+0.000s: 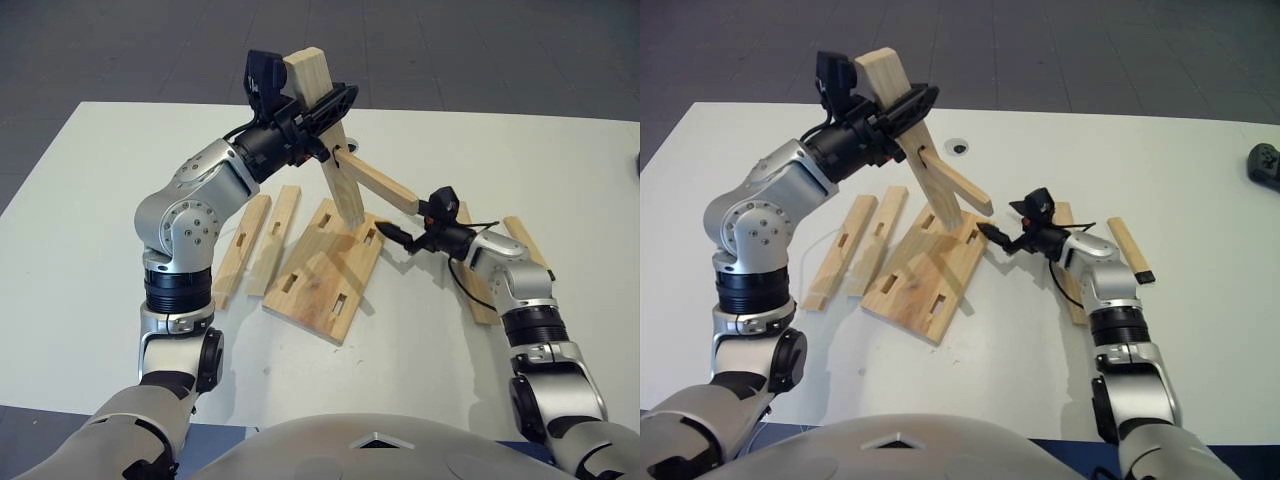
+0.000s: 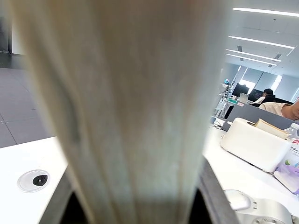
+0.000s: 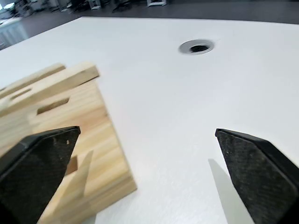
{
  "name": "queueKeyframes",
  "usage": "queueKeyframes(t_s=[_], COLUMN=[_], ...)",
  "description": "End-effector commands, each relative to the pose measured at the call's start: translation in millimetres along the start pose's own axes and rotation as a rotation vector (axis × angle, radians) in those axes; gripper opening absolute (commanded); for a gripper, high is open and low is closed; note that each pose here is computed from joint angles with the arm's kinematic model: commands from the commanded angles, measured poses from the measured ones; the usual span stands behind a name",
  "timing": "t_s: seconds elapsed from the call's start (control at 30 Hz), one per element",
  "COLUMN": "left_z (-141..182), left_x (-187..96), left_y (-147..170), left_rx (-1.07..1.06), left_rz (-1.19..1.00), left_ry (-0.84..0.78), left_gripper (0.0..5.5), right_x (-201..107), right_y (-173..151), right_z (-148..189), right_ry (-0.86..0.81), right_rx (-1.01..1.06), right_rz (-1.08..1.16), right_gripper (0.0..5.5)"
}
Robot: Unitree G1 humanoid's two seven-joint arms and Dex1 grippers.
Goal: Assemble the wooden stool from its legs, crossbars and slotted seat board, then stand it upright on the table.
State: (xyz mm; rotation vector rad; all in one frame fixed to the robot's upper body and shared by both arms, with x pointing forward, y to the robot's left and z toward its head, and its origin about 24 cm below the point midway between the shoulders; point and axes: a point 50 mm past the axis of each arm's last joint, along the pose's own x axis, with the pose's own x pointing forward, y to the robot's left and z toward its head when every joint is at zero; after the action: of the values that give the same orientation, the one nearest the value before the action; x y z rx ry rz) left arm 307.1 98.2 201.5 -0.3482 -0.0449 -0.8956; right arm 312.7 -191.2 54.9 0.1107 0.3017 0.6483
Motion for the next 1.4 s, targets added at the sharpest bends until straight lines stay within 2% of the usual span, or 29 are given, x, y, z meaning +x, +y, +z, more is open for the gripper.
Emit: queueKeyframes(t_s=[0.03,0.13,0.23,0.3,0.4,0.57,0.67,0.8,1.0,1.1,1.23,1.4], left_z=[6,10,8,-1,-8,0,-7,-16,8,18,25,7], left_x=[3,4,-2,-16,-40,-72,-82,-95,-102,-102,-113,-109], left_y=[-2,-1,-3,-3,10,22,19,14,18,4,-17,-22], left_rx=[0.028,0.052,0.163,0.25,0.248,0.224,0.133,0.054,0.056,-0.026,-0.19,-0.195], left_rz=[-0.017,-0.001,-0.037,-0.06,0.0,0.065,0.062,0.042,0.021,-0.101,-0.322,-0.342], left_ry=[-0.013,-0.029,0.046,0.125,0.175,0.198,0.229,0.279,0.284,0.277,0.373,0.464], left_gripper=[1.05,1.05,1.05,1.05,1.05,1.05,1.05,1.05,1.05,1.05,1.05,1.05], right_x=[2,0,-12,-29,-65,-125,-147,-155,-170,-176,-185,-188], right_y=[1,2,-6,-12,-17,-8,3,15,33,37,38,36], right_z=[-3,-6,9,27,44,30,20,14,-8,-17,-24,-24], right_ry=[0.054,0.097,0.014,-0.088,-0.211,-0.225,-0.219,-0.214,-0.157,-0.122,-0.096,-0.086], right_rx=[-0.103,-0.053,-0.013,-0.029,-0.05,-0.05,-0.017,0.025,0.081,0.091,0.106,0.101], right_rz=[-0.018,0.007,-0.058,-0.136,-0.278,-0.449,-0.524,-0.546,-0.569,-0.592,-0.628,-0.635], right_gripper=[5.4,5.4,5.4,5.4,5.4,5.4,5.4,5.4,5.4,5.4,5.4,5.4])
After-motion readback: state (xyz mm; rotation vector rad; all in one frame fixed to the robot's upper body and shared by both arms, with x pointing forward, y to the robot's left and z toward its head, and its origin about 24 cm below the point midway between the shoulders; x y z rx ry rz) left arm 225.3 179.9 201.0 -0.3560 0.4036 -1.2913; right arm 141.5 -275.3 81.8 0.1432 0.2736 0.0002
